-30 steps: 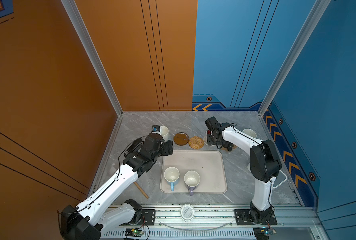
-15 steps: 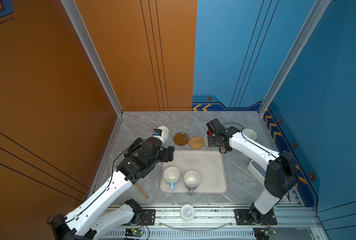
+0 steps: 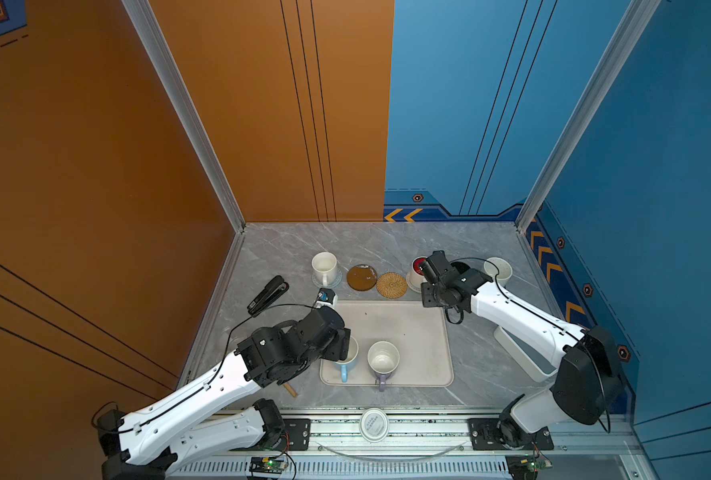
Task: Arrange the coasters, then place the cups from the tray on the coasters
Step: 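Open and raise the right gripper while the left gripper moves over the blue-handled mug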
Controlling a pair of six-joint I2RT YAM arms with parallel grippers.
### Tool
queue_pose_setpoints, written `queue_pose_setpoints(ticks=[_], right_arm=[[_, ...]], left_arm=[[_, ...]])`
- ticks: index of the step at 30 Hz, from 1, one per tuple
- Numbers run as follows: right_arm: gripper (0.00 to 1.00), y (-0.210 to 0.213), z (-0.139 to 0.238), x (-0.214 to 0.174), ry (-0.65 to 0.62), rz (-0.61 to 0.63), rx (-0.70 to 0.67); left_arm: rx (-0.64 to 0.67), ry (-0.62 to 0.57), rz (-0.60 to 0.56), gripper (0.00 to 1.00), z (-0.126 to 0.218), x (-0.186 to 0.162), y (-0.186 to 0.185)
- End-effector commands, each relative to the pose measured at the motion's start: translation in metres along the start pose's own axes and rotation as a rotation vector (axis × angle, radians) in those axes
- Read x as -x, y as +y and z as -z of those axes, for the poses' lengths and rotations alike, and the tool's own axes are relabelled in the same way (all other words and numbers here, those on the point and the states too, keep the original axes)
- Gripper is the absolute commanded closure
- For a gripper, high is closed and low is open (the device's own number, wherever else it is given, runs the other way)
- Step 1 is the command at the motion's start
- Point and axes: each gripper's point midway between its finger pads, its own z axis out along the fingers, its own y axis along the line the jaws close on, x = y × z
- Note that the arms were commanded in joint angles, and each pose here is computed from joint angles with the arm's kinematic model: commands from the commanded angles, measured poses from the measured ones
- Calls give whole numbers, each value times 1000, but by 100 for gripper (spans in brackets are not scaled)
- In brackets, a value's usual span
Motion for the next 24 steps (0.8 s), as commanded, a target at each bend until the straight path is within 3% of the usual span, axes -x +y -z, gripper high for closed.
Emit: queue_pose_setpoints(ticks=[1, 24], right_arm=[[34, -3, 2, -2, -25, -31, -4], [34, -1, -9, -26, -13, -62, 33]], left_arm=[[69, 42, 46, 22, -2, -24, 10], [199, 178, 143, 37, -24, -88, -5]])
